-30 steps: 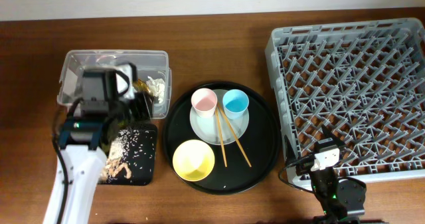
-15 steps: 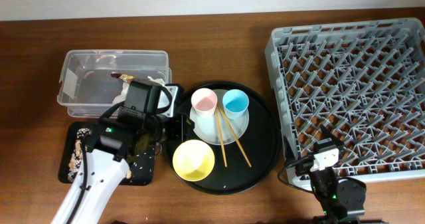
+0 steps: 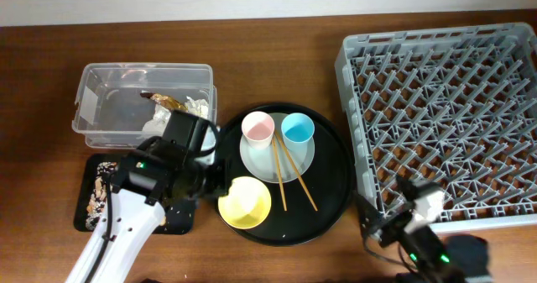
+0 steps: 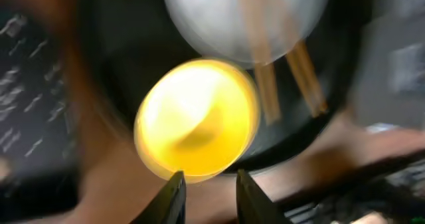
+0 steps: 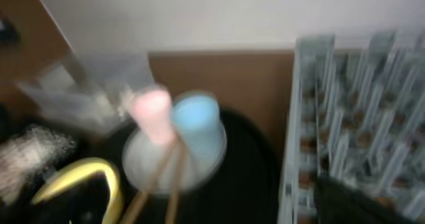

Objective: Sort waste into correct bins and load items into the dishwasher rack

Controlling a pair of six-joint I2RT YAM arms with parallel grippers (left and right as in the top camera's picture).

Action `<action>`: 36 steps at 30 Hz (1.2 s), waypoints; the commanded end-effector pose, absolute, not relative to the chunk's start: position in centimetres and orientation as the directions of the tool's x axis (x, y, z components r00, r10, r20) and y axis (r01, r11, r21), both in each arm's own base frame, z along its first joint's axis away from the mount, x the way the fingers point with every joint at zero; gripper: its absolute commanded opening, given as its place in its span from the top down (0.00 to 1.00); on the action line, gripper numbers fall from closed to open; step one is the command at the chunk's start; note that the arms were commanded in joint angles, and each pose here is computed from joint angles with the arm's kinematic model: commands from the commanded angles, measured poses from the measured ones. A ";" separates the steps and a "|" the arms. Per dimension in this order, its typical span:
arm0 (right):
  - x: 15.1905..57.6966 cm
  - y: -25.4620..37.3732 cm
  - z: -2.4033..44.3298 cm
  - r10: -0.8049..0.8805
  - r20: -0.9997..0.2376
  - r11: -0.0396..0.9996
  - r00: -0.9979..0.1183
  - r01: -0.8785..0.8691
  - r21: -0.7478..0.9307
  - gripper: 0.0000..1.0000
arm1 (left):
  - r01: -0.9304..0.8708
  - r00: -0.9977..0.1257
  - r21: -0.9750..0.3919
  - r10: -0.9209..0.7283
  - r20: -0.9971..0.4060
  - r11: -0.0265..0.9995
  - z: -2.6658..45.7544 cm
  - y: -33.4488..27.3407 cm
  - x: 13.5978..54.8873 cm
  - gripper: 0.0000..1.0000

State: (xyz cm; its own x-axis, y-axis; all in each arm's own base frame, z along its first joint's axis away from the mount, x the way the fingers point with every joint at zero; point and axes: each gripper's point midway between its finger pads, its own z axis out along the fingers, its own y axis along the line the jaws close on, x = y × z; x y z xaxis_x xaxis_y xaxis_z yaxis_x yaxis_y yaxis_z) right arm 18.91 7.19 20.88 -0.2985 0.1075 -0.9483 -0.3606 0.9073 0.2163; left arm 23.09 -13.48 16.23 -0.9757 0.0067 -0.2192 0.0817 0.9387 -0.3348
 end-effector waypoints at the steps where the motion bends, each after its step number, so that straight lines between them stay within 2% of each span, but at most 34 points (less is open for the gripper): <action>1: 15.8 7.0 26.2 0.132 -0.919 0.904 -0.371 -0.335 0.265 0.01 | 0.027 -0.988 -0.180 -0.001 -0.155 0.983 15.3 -10.3 21.0 0.75; 4: 14.5 6.7 26.7 0.121 -0.842 0.913 -0.526 -0.273 0.302 0.01 | 0.014 -0.997 -0.153 0.001 -0.081 0.988 14.3 -9.6 19.3 0.75; 8: 14.2 7.4 27.3 0.111 -0.737 0.899 -0.667 -0.249 0.360 0.01 | -0.031 -0.999 -0.140 -0.036 -0.033 0.990 11.2 -9.3 18.3 0.75; 15: 15.2 8.2 26.3 0.103 -0.661 0.882 -0.743 -0.239 0.406 0.01 | -0.073 -0.996 -0.209 -0.083 -0.041 0.975 5.8 -10.2 18.3 0.75; 19: 15.5 8.2 25.4 0.057 -0.641 0.886 -0.766 -0.257 0.385 0.00 | -0.089 -0.992 -0.235 -0.108 -0.067 0.968 4.3 -10.5 18.6 0.75; 23: 15.4 8.3 24.1 -0.021 -0.595 0.888 -0.803 -0.289 0.358 0.10 | -0.081 -0.989 -0.247 -0.108 -0.097 0.966 4.8 -10.8 19.4 0.75; 30: 17.5 8.4 21.5 -0.057 -0.467 0.891 -0.882 -0.256 0.376 0.13 | -0.037 -0.971 -0.294 -0.104 -0.214 0.955 9.4 -11.7 21.9 0.74; 33: 18.3 8.5 20.1 -0.075 -0.398 0.891 -0.914 -0.241 0.385 0.33 | -0.008 -0.959 -0.299 -0.092 -0.269 0.954 12.0 -11.7 22.5 0.74; 36: 19.1 9.1 18.7 -0.132 -0.340 0.883 -0.931 -0.265 0.386 0.41 | 0.058 -0.938 -0.302 -0.052 -0.343 0.951 14.4 -11.9 23.2 0.73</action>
State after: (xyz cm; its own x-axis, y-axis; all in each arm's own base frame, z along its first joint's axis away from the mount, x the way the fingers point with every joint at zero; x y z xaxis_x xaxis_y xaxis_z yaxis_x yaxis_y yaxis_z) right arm 18.49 8.31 19.22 -0.9316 -0.0634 -0.3579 -0.2110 0.8960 0.3907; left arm 22.07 -11.59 11.23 -0.9660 -0.1002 -0.2382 -0.0267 0.9554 -0.2940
